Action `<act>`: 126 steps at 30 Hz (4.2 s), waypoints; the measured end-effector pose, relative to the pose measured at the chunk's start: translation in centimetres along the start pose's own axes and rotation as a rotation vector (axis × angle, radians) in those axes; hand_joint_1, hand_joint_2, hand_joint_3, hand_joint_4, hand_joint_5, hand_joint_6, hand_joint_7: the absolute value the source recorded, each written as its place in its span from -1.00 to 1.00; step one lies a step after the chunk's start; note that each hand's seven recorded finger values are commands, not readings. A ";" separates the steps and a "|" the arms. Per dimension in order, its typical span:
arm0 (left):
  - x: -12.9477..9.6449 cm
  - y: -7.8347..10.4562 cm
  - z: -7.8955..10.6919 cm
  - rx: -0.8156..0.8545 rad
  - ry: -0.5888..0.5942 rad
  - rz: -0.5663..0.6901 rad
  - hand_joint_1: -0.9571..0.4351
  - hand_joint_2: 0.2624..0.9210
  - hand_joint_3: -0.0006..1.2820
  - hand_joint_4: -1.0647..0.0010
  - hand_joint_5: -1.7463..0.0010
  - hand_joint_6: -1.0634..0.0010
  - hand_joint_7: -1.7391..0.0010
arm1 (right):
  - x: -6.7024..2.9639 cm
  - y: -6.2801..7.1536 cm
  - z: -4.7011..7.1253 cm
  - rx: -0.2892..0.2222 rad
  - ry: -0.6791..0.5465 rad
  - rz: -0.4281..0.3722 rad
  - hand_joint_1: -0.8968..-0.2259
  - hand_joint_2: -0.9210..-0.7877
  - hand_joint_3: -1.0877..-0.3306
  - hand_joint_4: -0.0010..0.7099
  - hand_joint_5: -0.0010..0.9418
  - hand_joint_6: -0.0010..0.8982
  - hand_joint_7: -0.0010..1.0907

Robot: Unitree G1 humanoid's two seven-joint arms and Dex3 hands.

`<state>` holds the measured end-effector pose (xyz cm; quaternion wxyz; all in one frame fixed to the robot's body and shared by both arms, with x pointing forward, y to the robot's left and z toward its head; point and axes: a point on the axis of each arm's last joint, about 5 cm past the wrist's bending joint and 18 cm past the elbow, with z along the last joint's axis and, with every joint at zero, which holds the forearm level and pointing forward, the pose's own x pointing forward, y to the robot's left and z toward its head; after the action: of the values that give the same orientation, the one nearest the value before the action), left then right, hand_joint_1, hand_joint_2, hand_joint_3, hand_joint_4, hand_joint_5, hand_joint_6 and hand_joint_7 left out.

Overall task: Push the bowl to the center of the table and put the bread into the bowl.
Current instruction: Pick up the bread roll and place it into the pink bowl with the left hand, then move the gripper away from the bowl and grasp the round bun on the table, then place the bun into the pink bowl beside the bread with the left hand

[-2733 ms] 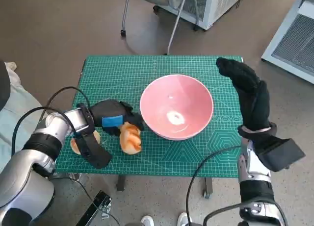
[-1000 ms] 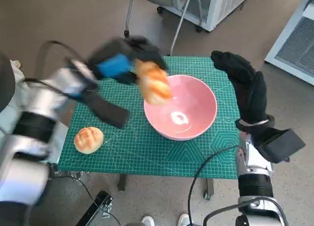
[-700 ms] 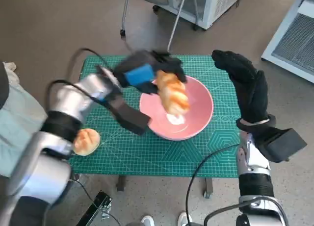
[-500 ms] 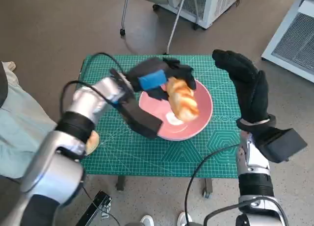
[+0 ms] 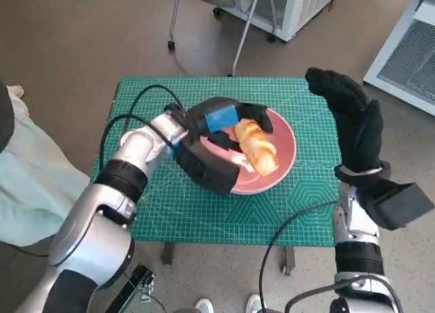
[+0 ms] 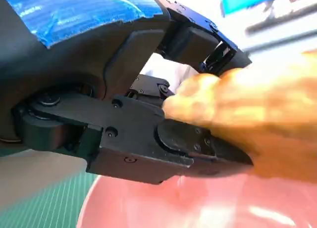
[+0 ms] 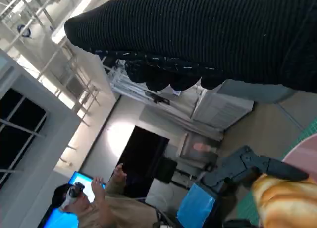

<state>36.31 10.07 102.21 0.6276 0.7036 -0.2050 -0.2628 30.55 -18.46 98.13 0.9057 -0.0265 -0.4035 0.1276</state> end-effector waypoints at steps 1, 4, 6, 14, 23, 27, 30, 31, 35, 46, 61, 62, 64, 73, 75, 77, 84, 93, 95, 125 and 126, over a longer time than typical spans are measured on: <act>0.0 0.1 0.0 -0.013 0.005 -0.014 0.23 1.00 -0.82 0.86 0.96 0.65 0.74 | 0.02 0.0 0.0 0.000 -0.002 -0.001 0.52 0.41 -0.08 0.34 -0.97 -0.60 0.57; -0.1 0.4 -0.1 -0.025 0.006 -0.034 0.18 1.00 -0.83 0.88 0.98 0.65 0.76 | 0.08 0.0 0.1 -0.001 -0.006 -0.001 0.52 0.36 -0.07 0.33 -0.98 -0.61 0.57; -0.3 0.6 -0.2 -0.021 -0.002 -0.026 0.16 1.00 -0.84 0.88 0.98 0.65 0.77 | 0.11 0.0 0.1 -0.002 -0.008 -0.001 0.52 0.34 -0.06 0.33 -0.98 -0.61 0.58; -1.5 1.7 -1.2 -0.076 -0.017 0.022 0.09 0.98 -0.92 0.80 0.97 0.63 0.80 | 0.15 0.0 0.1 -0.001 -0.008 0.001 0.49 0.09 0.02 0.33 -0.98 -0.64 0.62; -4.6 3.3 -3.3 -0.129 0.008 0.126 0.07 0.97 -0.96 0.43 0.89 0.39 0.72 | 0.18 0.2 -0.1 0.008 0.001 0.001 0.50 0.03 0.03 0.35 -0.97 -0.61 0.64; -7.0 3.8 -4.3 -0.139 0.026 0.160 0.09 0.97 -0.97 0.30 0.86 0.27 0.68 | 0.24 0.5 -0.1 0.018 0.001 0.003 0.50 0.04 0.02 0.36 -0.97 -0.61 0.65; -9.3 4.0 -5.2 -0.162 0.049 0.178 0.12 0.95 -0.98 0.24 0.85 0.21 0.67 | 0.27 0.6 -0.1 0.022 0.003 0.005 0.51 0.06 0.02 0.37 -0.96 -0.62 0.64; -10.2 4.2 -5.4 -0.169 0.059 0.185 0.13 0.94 -0.99 0.22 0.85 0.19 0.67 | 0.27 0.6 -0.1 0.023 0.003 0.006 0.51 0.07 0.01 0.37 -0.96 -0.63 0.64; -13.5 4.4 -6.2 -0.184 0.125 0.186 0.16 0.90 -1.00 0.20 0.85 0.18 0.68 | 0.29 0.6 -0.1 0.024 0.002 0.008 0.52 0.12 -0.01 0.37 -0.96 -0.64 0.64; -21.3 3.7 -6.2 -0.196 0.366 0.012 0.27 0.82 -1.00 0.29 0.97 0.17 0.88 | 0.40 0.7 -0.1 0.036 0.006 0.034 0.52 0.31 -0.08 0.36 -0.96 -0.67 0.66; -24.4 2.2 -5.3 -0.330 0.542 -0.229 0.45 0.76 -1.00 0.41 1.00 0.21 0.97 | 0.41 1.0 -0.6 0.075 0.021 0.036 0.53 0.38 -0.10 0.36 -0.96 -0.68 0.65; -24.5 2.0 -5.3 -0.329 0.539 -0.230 0.47 0.76 -1.00 0.41 1.00 0.21 0.97 | 0.42 1.0 -0.6 0.075 0.021 0.038 0.53 0.38 -0.10 0.36 -0.96 -0.68 0.65; -24.5 1.8 -5.2 -0.326 0.534 -0.237 0.48 0.75 -1.00 0.41 1.00 0.21 0.97 | 0.41 1.0 -0.6 0.075 0.022 0.041 0.52 0.38 -0.10 0.36 -0.95 -0.69 0.65; -23.9 0.8 -4.9 -0.299 0.541 -0.294 0.47 0.74 -1.00 0.42 1.00 0.21 0.99 | 0.38 1.0 -0.6 0.076 0.024 0.050 0.52 0.31 -0.07 0.36 -0.95 -0.69 0.65; -23.7 0.5 -4.8 -0.290 0.545 -0.312 0.47 0.74 -1.00 0.42 1.00 0.21 0.99 | 0.39 0.9 -0.6 0.076 0.024 0.051 0.52 0.31 -0.07 0.36 -0.95 -0.69 0.65; -23.6 0.2 -4.8 -0.284 0.545 -0.328 0.51 0.75 -1.00 0.43 1.00 0.22 0.99 | 0.40 0.9 -0.6 0.076 0.024 0.053 0.53 0.31 -0.07 0.35 -0.95 -0.69 0.65; -23.2 -0.7 -4.9 -0.302 0.541 -0.366 0.63 0.79 -0.99 0.43 1.00 0.24 1.00 | 0.43 0.8 -0.6 0.074 0.025 0.056 0.52 0.32 -0.07 0.35 -0.95 -0.69 0.65; -22.3 -2.3 -5.3 -0.302 0.542 -0.416 0.65 0.81 -0.98 0.44 1.00 0.25 1.00 | 0.52 0.6 -0.5 0.069 0.026 0.055 0.51 0.18 -0.03 0.34 -0.95 -0.69 0.66; -22.1 -2.6 -5.5 -0.306 0.545 -0.428 0.64 0.81 -0.98 0.44 1.00 0.26 1.00 | 0.55 0.6 -0.4 0.070 0.027 0.054 0.51 0.15 -0.03 0.34 -0.95 -0.69 0.66; -19.4 -8.2 -7.2 -0.131 0.518 -0.425 0.39 0.99 -0.76 0.07 -0.47 -0.18 -0.09 | 0.46 0.2 -0.4 0.062 0.026 0.037 0.52 0.30 -0.07 0.35 -0.92 -0.66 0.66; -19.4 -8.3 -7.4 -0.120 0.515 -0.413 0.39 0.99 -0.77 0.06 -0.51 -0.20 -0.10 | 0.47 0.2 -0.4 0.062 0.025 0.037 0.52 0.29 -0.07 0.35 -0.92 -0.66 0.66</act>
<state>25.46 28.85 96.69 0.6327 0.7353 0.1231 -0.2095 31.10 -18.11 98.16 0.9086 -0.0073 -0.3873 0.1563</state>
